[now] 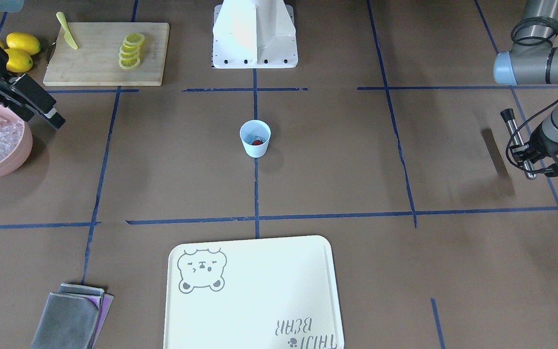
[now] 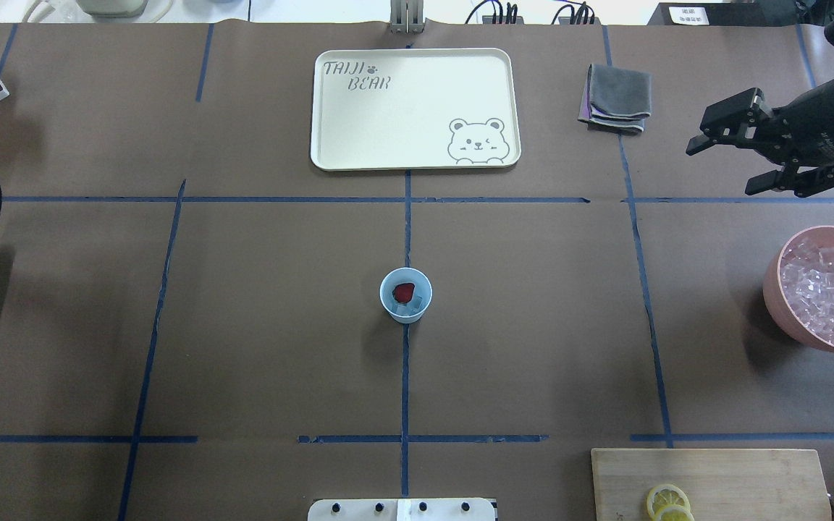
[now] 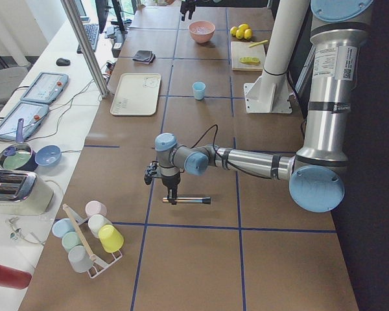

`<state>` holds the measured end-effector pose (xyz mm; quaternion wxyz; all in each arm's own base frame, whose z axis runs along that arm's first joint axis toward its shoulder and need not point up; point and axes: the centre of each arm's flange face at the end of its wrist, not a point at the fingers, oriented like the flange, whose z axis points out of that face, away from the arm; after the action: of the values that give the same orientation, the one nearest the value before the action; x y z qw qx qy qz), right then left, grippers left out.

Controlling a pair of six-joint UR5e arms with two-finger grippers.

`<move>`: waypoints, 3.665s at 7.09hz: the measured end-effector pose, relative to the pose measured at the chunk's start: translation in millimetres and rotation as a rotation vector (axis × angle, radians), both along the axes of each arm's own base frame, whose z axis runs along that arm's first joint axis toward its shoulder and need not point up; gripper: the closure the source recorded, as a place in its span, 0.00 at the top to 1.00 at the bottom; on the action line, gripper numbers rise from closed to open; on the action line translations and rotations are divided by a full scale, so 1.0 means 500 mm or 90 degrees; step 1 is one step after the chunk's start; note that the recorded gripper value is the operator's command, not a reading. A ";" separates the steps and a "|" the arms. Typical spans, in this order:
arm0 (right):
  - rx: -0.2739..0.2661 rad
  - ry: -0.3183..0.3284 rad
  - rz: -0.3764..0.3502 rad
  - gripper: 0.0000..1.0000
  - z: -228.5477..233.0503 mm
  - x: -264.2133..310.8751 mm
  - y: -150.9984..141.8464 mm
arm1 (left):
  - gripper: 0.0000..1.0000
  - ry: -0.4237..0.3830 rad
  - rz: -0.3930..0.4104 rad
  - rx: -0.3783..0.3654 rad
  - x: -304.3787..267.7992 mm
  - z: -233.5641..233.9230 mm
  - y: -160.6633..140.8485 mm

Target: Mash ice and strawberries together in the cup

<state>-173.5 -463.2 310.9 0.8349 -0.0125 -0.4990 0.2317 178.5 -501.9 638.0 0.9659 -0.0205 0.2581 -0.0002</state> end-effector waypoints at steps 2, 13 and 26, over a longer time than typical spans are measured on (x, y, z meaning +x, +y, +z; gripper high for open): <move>0.000 0.000 0.000 1.00 0.000 0.000 0.000 | 0.04 -0.005 0.001 -0.011 0.001 0.020 0.001; 0.001 -0.001 0.000 1.00 -0.001 0.001 0.001 | 0.65 -0.012 0.030 -0.020 0.009 0.057 0.006; 0.055 0.080 -0.061 1.00 0.147 0.080 0.026 | 0.74 0.211 0.030 0.078 -0.175 -0.166 -0.006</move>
<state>-133.6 -450.0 384.2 0.8743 0.0141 -0.4542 0.1705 90.8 -504.7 554.8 0.9094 0.0328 0.4125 0.0418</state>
